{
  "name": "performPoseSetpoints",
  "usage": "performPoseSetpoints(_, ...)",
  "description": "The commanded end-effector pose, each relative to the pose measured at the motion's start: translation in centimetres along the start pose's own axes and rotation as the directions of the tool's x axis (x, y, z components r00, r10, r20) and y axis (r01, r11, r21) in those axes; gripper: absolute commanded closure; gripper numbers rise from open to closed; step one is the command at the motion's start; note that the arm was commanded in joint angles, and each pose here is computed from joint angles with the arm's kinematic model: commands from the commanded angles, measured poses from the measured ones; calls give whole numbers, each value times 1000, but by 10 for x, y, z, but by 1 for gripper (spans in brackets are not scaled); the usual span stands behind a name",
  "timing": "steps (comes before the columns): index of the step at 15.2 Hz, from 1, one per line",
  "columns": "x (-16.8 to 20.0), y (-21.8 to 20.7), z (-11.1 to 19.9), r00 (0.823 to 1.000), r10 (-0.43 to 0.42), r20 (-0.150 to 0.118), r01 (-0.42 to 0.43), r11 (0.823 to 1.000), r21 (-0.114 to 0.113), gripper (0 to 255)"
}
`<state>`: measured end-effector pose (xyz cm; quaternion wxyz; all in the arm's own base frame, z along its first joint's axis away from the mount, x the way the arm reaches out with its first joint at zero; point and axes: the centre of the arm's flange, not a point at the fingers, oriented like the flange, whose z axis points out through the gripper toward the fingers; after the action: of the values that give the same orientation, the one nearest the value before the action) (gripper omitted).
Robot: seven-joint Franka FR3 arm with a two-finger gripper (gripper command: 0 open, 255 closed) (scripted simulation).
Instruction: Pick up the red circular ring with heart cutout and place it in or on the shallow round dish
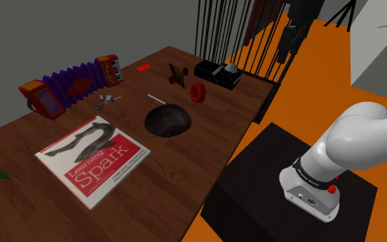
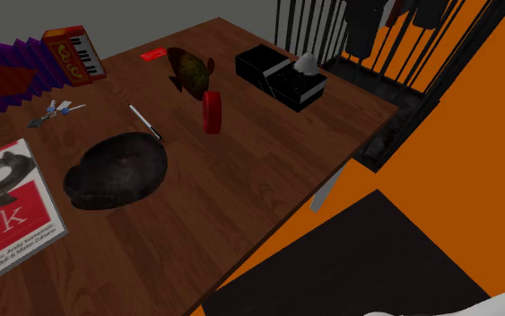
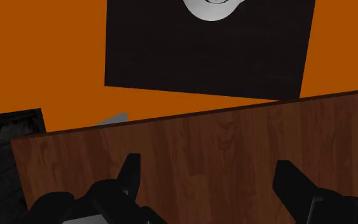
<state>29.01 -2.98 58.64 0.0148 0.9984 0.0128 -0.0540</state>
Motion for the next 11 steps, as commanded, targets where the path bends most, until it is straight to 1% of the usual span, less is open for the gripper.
performPoseSetpoints(1,0,0,0,1000,0,0,0,1000,0,0)
performPoseSetpoints(6,47,-10,37,999,46,-27,-45,998,48,0)
performPoseSetpoints(11,96,-21,73,994,94,-52,-89,991,97,0)
